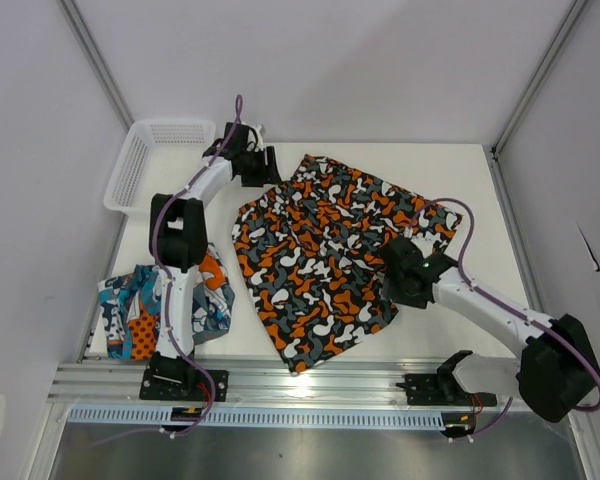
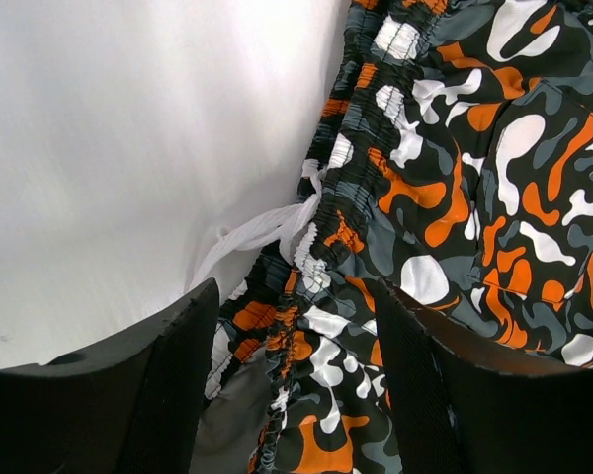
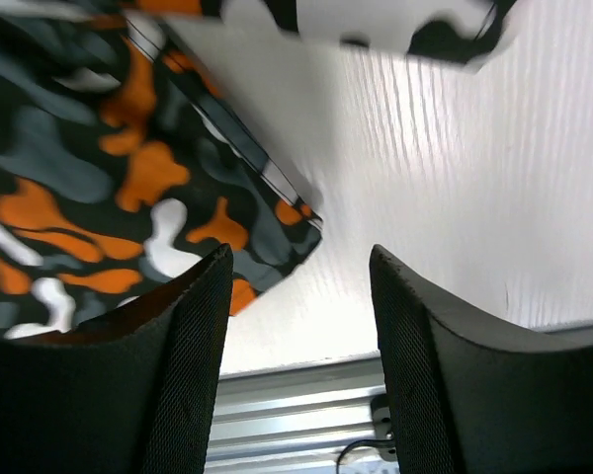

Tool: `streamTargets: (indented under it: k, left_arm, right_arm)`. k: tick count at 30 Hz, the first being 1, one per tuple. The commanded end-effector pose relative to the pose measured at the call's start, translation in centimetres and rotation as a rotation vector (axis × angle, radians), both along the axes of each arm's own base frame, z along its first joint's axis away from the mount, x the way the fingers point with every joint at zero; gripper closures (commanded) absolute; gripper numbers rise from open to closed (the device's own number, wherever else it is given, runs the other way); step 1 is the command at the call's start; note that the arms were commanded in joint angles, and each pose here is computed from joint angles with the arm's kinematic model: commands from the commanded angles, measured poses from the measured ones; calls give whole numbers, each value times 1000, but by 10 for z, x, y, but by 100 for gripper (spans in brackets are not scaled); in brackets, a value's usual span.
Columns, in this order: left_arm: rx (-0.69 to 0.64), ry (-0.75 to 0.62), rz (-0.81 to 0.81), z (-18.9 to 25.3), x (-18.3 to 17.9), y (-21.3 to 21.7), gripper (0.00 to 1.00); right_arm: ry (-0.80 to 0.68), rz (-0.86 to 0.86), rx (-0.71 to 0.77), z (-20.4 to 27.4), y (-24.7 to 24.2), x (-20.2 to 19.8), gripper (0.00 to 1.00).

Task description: Fold and stack the shorts

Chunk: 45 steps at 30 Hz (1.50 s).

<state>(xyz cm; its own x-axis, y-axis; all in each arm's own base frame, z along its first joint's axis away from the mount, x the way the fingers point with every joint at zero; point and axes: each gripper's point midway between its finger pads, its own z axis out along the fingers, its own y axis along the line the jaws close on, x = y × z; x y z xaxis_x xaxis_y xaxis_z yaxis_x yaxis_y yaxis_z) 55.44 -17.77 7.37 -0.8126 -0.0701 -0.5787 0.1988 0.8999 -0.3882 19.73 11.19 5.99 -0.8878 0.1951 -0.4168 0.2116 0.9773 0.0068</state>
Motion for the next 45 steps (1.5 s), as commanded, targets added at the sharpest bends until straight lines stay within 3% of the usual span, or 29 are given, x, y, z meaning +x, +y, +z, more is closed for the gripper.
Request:
streamTargets:
  k: [1, 13, 20, 29, 33, 45]
  left_arm:
    - [-19, -91, -14, 43, 6, -4, 33]
    - [8, -107, -23, 44, 3, -11, 33]
    - [18, -124, -26, 46, 1, -13, 33]
    - [17, -125, -28, 47, 1, -14, 33]
    - [19, -126, -29, 47, 1, -15, 33]
    - [32, -116, -30, 43, -1, -16, 33]
  right_arm:
    - [-92, -16, 64, 37, 1, 21, 40]
    - [-259, -100, 138, 87, -35, 87, 41]
    - [-193, -93, 182, 53, -31, 119, 41]
    - [-47, -64, 233, -14, -16, 79, 54]
    - [-13, -64, 228, -29, -17, 57, 84]
    - [71, -44, 180, -50, -22, 42, 75]
